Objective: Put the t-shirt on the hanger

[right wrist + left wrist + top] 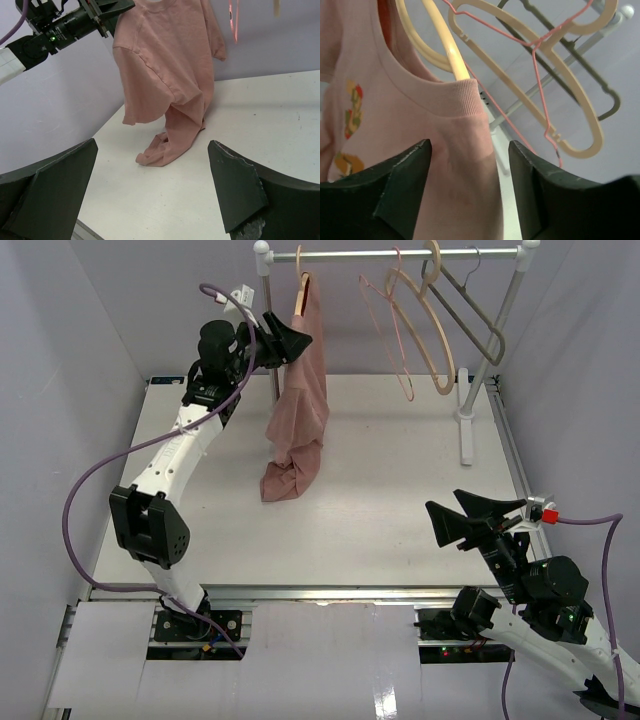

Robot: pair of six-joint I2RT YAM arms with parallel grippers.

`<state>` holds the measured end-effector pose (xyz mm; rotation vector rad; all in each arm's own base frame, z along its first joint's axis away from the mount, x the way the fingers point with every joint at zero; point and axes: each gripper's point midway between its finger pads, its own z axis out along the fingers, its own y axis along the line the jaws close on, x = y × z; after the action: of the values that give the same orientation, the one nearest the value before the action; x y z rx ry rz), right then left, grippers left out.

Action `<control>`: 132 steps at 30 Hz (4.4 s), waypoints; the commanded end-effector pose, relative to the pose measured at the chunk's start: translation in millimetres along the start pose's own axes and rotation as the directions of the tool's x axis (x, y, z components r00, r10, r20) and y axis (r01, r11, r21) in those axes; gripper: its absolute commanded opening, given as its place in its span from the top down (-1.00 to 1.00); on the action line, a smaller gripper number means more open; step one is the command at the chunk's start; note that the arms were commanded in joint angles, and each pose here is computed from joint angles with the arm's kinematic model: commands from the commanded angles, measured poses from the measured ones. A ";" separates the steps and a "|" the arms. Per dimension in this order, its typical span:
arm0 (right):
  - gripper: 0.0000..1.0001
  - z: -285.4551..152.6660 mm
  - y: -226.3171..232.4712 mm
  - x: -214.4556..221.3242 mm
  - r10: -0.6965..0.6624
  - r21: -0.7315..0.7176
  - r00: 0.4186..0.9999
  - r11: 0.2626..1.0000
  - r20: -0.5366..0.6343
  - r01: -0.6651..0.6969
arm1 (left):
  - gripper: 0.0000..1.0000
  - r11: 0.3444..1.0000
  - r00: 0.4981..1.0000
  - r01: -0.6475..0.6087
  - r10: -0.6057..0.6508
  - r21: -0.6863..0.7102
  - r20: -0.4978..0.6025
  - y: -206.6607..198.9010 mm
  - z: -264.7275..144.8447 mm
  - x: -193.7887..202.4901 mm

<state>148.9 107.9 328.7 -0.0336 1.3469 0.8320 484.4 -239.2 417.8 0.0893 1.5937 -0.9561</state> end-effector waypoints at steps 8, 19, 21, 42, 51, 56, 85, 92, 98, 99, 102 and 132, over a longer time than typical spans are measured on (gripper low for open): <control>-0.94 8.4 0.7 -2.4 -0.041 0.039 0.998 0.998 -0.047 0.043 | -0.57 0.967 0.980 -0.175 0.189 -0.187 0.058 -28.9 -121.1 -43.5; -0.80 36.1 -1.0 49.7 -0.117 0.107 0.960 0.983 -0.256 0.149 | -0.40 0.991 0.983 -0.078 0.058 -0.108 -0.175 -13.6 -169.1 99.8; -0.80 39.0 2.2 54.4 -0.120 0.091 0.957 0.985 -0.263 0.149 | -0.38 0.990 0.980 -0.085 0.063 -0.112 -0.187 -6.2 -169.6 112.3; -0.81 38.0 13.4 71.4 -0.161 -0.024 0.952 0.987 -0.261 0.160 | 0.24 0.948 0.938 -0.313 0.318 0.061 -0.137 2.1 -95.3 65.0; -0.81 33.3 16.2 68.3 -0.156 -0.053 0.959 0.988 -0.238 0.147 | 0.13 0.927 0.922 -0.351 0.366 0.131 -0.126 9.7 -84.9 71.1; -0.82 32.3 14.4 68.1 -0.157 -0.049 0.960 0.987 -0.234 0.150 | 0.60 0.921 0.924 -0.348 0.369 0.177 -0.104 5.9 -89.4 80.6; -0.82 33.3 13.4 71.7 -0.162 -0.046 0.957 0.987 -0.242 0.155 | 1.00 0.954 0.942 -0.266 0.227 -0.135 -0.248 83.9 -82.3 119.1; -0.82 32.8 13.7 70.2 -0.160 -0.047 0.958 0.987 -0.238 0.153 | 1.00 0.948 0.942 -0.269 0.221 -0.172 -0.254 87.2 -87.9 117.2; -0.82 32.8 13.7 69.0 -0.159 -0.046 0.959 0.987 -0.235 0.153 | 1.00 0.943 0.940 -0.261 0.198 -0.208 -0.279 94.1 -87.2 119.0; -0.82 32.7 13.8 69.0 -0.159 -0.047 0.959 0.987 -0.236 0.153 | 1.00 0.942 0.939 -0.258 0.193 -0.216 -0.284 96.1 -86.3 119.7; -0.82 32.8 13.1 67.9 -0.159 -0.042 0.959 0.987 -0.233 0.154 | 0.97 0.938 0.940 -0.259 0.192 -0.228 -0.282 96.8 -87.1 117.2; -0.80 35.4 -13.9 71.0 -0.148 0.128 0.951 0.974 -0.272 0.188 | -0.96 0.986 0.961 -0.164 0.156 -0.020 -0.228 -65.8 -185.0 144.8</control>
<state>180.6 163.1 256.6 -0.2338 1.6392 0.6139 282.6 -195.9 398.5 0.2800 1.6051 -0.8090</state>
